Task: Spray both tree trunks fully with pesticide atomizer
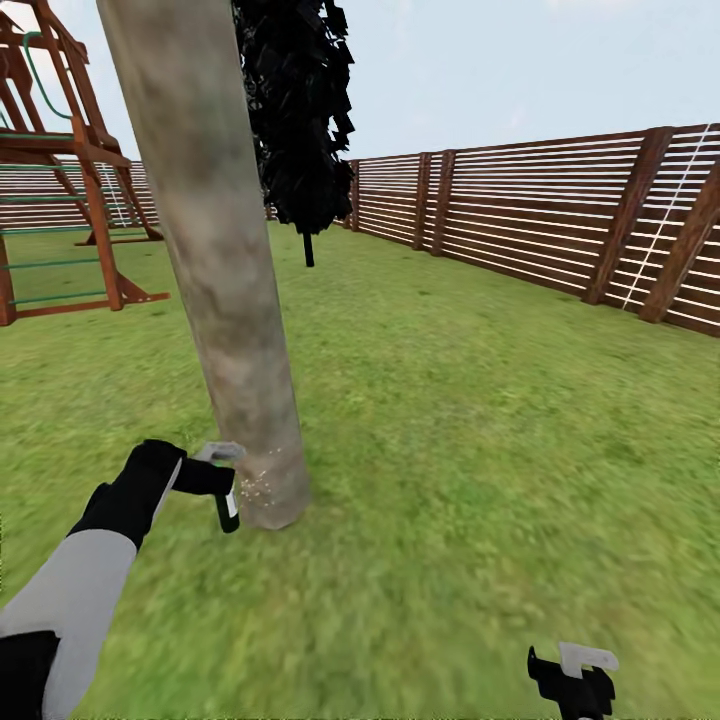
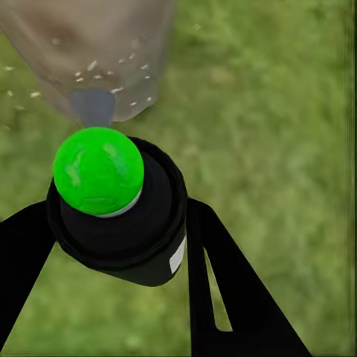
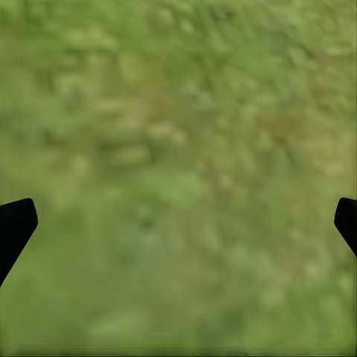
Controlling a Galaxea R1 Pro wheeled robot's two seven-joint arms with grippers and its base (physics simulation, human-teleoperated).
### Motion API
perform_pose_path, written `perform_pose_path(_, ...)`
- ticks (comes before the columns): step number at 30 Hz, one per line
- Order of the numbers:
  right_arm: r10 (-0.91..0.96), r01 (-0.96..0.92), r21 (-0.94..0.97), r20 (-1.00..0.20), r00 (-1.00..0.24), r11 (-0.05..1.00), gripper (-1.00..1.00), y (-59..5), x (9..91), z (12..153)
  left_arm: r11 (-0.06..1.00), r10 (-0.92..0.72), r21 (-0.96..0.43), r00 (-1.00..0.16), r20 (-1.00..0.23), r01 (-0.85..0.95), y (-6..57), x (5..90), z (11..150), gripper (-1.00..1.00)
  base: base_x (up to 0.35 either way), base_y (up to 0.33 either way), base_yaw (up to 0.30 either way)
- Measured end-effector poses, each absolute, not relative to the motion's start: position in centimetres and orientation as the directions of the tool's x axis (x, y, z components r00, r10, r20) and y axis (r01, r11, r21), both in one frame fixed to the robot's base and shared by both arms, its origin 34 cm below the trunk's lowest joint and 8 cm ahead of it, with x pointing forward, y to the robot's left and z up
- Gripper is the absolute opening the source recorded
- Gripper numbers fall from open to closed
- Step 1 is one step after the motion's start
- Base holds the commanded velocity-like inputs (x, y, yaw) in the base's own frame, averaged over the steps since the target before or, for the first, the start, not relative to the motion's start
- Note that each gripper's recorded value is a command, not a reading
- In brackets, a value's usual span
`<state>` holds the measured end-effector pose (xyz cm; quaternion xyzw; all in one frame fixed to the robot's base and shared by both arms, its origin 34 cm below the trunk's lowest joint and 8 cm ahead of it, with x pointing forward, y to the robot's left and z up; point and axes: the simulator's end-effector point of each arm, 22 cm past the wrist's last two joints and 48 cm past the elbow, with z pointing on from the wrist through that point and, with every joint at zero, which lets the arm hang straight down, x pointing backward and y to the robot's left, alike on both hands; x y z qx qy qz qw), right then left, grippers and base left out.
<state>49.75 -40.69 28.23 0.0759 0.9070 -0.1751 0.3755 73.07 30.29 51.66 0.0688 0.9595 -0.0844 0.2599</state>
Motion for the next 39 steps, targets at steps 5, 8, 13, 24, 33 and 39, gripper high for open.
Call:
perform_pose_path(5, 0.006, 0.269, -0.261, -0.708, -0.706, 0.927, 1.00, -40.7, 49.8, 28.2, 0.979, 0.068, -0.125, -0.837, -0.544, 0.161, 30.6, 75.1, 55.5, -1.00, -0.008, 0.000, 0.000)
perform_pose_path(8, 0.006, 0.269, -0.261, -0.708, -0.707, 0.927, 1.00, -40.7, 49.7, 28.2, 0.981, 0.063, -0.114, -0.823, -0.564, 0.154, 31.8, 75.9, 57.5, -1.00, 0.000, 0.000, 0.000)
perform_pose_path(13, 0.006, 0.269, -0.261, -0.708, -0.707, 0.927, 1.00, -40.7, 49.7, 28.2, 0.970, 0.136, -0.098, -0.833, -0.536, 0.221, 34.1, 74.5, 57.5, -1.00, 0.000, 0.000, 0.000)
perform_pose_path(24, 0.006, 0.269, -0.261, -0.708, -0.706, 0.927, 1.00, -40.7, 49.8, 28.2, 0.897, 0.370, -0.044, -0.800, -0.472, 0.440, 34.2, 71.7, 55.4, -1.00, 0.023, 0.014, 0.000)
perform_pose_path(33, 0.006, 0.268, -0.260, -0.707, -0.707, 0.928, 1.00, -40.6, 49.7, 28.2, 0.907, 0.345, -0.059, -0.818, -0.461, 0.416, 35.4, 71.3, 55.1, -1.00, 0.138, 0.112, 0.000)
perform_pose_path(39, 0.007, 0.268, -0.259, -0.707, -0.707, 0.928, 1.00, -40.6, 49.7, 28.2, 0.878, 0.352, -0.150, -0.826, -0.439, 0.454, 29.3, 68.7, 50.6, -1.00, 0.001, -0.014, 0.000)
